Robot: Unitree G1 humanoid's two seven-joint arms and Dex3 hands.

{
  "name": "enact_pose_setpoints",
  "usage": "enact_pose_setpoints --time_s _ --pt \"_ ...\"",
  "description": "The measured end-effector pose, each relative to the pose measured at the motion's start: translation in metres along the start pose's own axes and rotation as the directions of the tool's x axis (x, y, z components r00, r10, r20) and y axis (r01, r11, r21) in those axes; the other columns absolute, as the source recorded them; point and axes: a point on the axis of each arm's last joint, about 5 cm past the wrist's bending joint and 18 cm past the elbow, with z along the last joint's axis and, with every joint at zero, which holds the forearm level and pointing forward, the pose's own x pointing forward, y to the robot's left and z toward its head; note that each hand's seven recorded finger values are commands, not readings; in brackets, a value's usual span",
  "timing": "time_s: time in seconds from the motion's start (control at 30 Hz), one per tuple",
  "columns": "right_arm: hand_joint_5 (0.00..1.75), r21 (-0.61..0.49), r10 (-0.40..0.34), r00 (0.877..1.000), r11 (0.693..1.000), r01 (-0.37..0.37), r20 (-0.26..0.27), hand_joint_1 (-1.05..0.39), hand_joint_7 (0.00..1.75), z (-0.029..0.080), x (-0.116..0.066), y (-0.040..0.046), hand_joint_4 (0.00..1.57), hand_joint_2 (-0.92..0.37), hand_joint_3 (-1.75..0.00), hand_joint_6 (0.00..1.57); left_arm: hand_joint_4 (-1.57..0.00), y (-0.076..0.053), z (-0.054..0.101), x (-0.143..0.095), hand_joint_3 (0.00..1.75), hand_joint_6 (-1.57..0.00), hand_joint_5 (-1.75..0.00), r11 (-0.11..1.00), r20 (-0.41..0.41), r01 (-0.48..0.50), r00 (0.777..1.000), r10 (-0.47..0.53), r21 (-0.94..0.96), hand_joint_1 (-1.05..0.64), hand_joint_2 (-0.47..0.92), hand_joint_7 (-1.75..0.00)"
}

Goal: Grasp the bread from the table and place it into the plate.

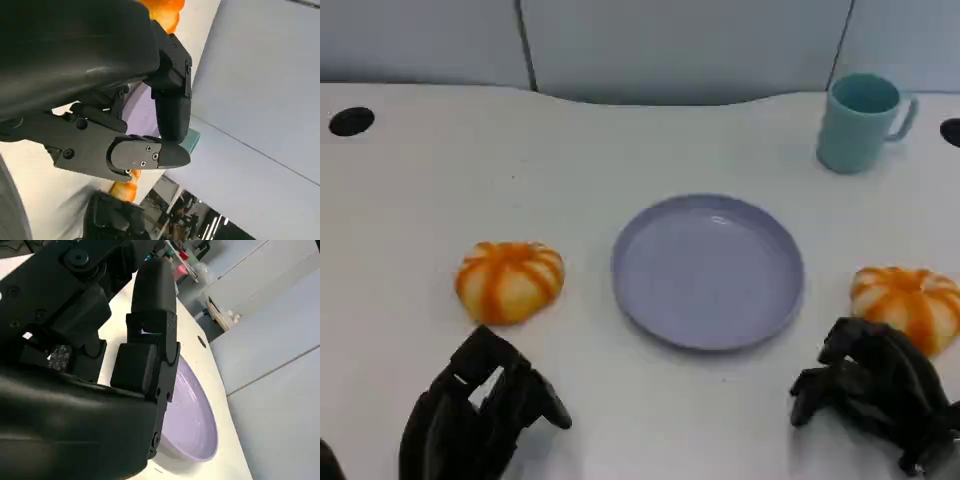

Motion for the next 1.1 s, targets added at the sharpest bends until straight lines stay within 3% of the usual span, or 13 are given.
enact_pose_setpoints --time_s 0.53,1.1 --pt "0.72 0.002 -0.043 0.998 0.999 0.043 0.036 -1.05 0.50 -0.002 -0.012 -0.0006 1.57 -0.52 0.00 1.57 -0.69 0.000 -0.001 0.000 0.28 -0.43 -1.75 1.000 -0.013 0.000 1.000 0.000 -0.007 -0.50 0.92 -1.73" --pt "0.73 -0.001 -0.047 0.998 0.999 0.047 0.041 -1.05 0.51 -0.004 -0.013 0.0019 1.57 -0.53 0.00 1.57 -0.69 0.000 0.001 -0.002 0.28 -0.45 -1.75 1.000 -0.011 -0.002 1.000 0.002 0.003 -0.52 0.92 -1.71"
